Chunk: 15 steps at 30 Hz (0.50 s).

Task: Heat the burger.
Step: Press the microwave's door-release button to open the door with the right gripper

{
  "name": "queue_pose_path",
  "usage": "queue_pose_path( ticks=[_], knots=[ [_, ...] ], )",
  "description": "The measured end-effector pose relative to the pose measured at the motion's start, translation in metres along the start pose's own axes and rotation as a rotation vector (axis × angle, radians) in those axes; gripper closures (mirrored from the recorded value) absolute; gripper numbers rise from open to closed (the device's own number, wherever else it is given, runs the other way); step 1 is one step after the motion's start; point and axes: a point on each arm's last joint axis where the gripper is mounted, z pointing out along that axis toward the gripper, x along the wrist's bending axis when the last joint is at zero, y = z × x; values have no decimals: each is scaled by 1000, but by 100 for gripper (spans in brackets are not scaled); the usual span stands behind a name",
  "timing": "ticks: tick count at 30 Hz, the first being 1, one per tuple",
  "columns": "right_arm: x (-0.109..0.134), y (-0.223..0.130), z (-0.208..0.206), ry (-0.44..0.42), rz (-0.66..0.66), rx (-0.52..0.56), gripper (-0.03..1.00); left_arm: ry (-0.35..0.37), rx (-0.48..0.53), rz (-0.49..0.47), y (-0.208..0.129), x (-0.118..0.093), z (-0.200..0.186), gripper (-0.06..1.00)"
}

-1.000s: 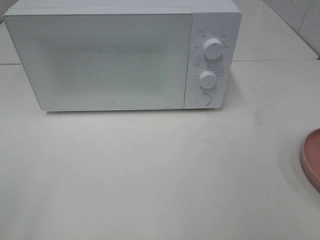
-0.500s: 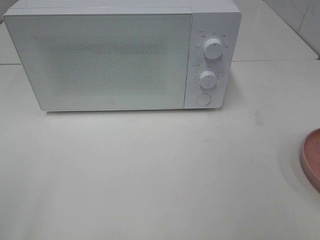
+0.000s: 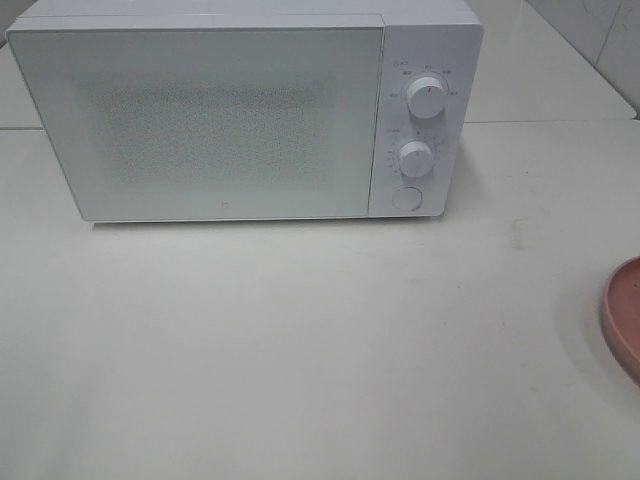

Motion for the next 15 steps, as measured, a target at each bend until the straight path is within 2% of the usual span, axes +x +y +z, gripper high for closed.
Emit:
queue_pose_path(
  ticks=[15],
  knots=[
    [1, 9, 58, -4, 0, 39, 22, 0, 0, 0, 0, 0, 0, -3]
  ],
)
